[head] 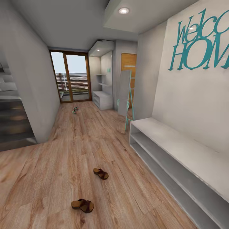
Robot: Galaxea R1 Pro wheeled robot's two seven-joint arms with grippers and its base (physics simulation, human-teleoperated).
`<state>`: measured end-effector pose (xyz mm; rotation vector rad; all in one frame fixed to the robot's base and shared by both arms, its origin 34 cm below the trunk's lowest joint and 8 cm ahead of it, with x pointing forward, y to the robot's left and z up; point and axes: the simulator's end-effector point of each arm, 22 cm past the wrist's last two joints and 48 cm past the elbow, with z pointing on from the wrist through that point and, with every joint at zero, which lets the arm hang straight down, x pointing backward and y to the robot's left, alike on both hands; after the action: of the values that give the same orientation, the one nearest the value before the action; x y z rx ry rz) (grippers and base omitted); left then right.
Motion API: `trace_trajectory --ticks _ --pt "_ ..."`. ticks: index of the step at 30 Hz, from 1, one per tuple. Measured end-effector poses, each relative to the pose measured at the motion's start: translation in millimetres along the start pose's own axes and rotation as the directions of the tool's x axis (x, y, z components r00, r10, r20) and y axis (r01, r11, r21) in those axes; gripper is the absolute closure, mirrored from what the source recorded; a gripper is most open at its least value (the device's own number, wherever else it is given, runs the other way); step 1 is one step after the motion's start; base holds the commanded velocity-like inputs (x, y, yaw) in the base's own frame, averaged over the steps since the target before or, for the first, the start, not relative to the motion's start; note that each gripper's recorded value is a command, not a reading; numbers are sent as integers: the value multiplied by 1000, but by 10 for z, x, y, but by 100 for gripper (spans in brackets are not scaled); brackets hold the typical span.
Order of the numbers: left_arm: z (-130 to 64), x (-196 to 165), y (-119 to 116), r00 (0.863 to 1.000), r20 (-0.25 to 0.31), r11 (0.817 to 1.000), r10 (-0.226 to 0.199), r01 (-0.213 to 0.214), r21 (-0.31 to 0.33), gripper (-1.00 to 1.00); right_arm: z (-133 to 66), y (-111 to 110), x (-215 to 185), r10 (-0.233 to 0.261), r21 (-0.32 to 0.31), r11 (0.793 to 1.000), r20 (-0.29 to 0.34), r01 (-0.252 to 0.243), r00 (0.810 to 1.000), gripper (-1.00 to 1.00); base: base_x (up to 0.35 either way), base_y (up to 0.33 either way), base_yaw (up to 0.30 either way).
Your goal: Pick up the two gym shoes and the two sandals from the corridor floor and place them onto the hallstand (shoe rack) in the corridor, making sure they are on the rack and not on the floor. Arrange them so the two gym shoes are next to each other and the two sandals are next to each other.
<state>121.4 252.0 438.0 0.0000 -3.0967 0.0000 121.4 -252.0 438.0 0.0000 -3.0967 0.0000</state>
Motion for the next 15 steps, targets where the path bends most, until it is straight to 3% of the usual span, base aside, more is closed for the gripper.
trace_trajectory --ticks 11,15 --pt "-5 266 -38 1000 -24 1000 -3 3 7 -100 -1 8 -91 3 -7 1000 12 -3 1000 -100 0 0 0" --pt "-4 184 -28 1000 -3 1000 -3 3 5 -100 -1 -27 -101 15 0 1000 14 -15 1000 -100 0 0 0"
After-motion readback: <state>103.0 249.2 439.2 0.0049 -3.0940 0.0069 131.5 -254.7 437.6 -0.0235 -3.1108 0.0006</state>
